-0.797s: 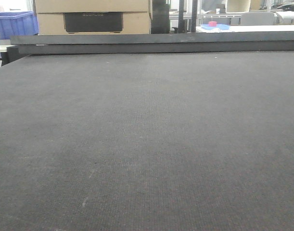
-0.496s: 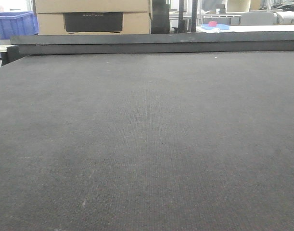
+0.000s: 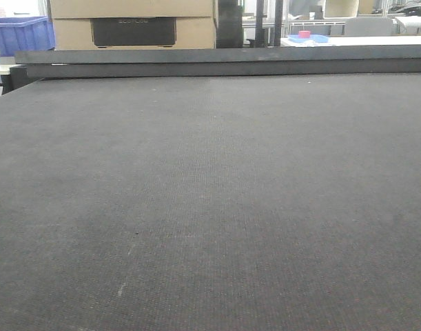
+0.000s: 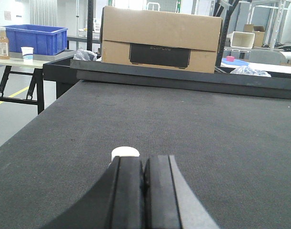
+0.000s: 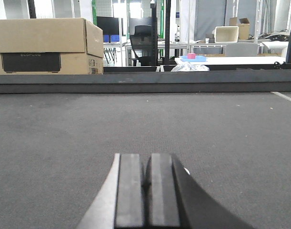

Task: Place valve from conveyor to right shelf box
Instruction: 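Move both grippers down toward the two chrome valves on the conveyor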

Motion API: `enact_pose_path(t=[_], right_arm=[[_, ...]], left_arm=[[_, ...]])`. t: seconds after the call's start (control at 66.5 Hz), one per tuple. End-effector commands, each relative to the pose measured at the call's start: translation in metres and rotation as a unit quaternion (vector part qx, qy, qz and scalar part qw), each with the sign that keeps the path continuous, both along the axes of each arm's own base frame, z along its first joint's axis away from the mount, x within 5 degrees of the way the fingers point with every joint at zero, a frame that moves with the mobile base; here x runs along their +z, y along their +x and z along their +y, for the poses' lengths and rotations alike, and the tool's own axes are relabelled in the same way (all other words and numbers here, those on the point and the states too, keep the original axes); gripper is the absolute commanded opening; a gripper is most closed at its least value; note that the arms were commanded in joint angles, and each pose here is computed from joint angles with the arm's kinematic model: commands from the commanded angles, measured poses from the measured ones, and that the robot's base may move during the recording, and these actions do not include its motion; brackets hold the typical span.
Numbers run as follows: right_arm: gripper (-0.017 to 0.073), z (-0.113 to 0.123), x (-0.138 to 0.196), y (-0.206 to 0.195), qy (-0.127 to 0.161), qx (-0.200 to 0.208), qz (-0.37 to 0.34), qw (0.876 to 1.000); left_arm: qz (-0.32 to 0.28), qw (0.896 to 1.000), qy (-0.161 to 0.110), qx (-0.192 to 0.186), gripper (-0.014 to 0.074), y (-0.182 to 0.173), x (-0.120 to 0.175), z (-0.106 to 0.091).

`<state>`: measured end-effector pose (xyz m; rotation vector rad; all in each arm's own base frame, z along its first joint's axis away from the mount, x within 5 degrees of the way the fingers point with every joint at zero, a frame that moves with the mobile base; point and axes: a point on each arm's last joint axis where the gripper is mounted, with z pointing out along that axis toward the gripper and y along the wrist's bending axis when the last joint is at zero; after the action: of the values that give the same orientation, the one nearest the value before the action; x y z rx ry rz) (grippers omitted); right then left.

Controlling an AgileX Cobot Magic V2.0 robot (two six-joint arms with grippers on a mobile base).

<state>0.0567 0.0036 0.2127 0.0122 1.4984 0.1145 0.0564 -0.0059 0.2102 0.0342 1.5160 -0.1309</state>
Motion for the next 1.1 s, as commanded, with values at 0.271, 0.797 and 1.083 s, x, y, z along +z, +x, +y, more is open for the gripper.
enact_pose_path(t=[0.271, 0.797, 1.083], right_arm=[[-0.0166, 0.000, 0.007, -0.001, -0.001, -0.002, -0.043, 0.999], [-0.0166, -0.001, 0.106, -0.018, -0.002, -0.002, 0.027, 1.000], [-0.0166, 0.002, 0.161, 0.043, -0.017, -0.004, 0.204, 0.979]], left_arm=[[-0.013, 1.000, -0.002, 0.001, -0.0111, -0.001, 0.002, 0.000], [0.067, 0.998, 0.003, 0.013, -0.0111, -0.010, 0.115, 0.003], [0.277, 0.960, 0.024, 0.022, -0.0111, 0.061, 0.178, -0.003]])
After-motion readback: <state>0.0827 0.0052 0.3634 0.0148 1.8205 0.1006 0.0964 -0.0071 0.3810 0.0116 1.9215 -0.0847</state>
